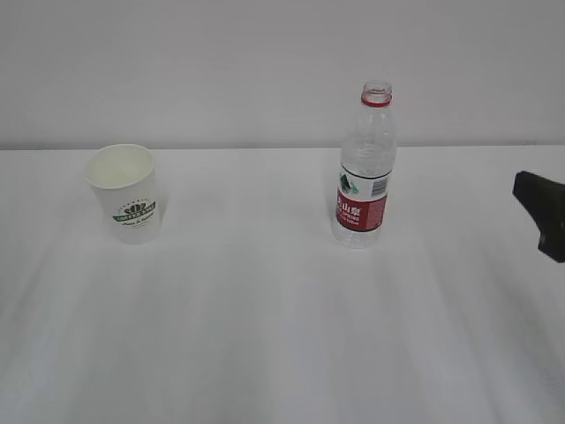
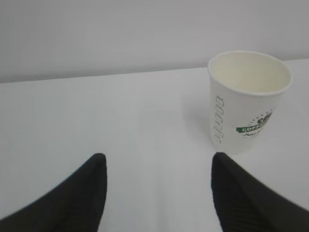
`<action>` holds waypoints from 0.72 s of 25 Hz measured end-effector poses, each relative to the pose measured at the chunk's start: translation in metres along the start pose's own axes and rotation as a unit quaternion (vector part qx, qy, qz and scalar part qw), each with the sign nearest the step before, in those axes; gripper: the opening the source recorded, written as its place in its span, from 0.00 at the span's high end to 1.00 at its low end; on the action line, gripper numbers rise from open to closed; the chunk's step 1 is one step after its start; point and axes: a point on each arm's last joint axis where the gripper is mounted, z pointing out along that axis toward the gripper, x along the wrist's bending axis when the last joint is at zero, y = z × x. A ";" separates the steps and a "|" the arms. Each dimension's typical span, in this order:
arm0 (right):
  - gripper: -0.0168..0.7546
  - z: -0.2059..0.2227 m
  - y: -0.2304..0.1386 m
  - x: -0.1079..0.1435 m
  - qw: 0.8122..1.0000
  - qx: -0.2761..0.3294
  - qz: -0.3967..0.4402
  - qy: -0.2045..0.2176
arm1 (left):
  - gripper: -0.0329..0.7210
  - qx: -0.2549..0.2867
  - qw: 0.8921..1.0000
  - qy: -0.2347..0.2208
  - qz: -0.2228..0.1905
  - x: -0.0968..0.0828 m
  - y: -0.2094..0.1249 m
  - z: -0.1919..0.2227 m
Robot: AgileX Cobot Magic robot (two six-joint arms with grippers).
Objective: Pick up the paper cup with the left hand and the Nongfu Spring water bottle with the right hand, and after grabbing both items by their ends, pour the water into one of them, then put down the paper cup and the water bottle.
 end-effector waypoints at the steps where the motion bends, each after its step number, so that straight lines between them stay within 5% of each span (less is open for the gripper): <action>1: 0.26 -0.002 -0.004 0.001 1.000 -0.001 0.001 0.001 | 0.30 0.004 1.000 0.000 0.000 0.000 -0.004 -0.001; 18: 0.26 -0.011 -0.074 0.011 0.999 0.003 0.033 0.029 | 0.31 -0.001 0.998 -0.067 0.020 -0.014 -0.045 -0.013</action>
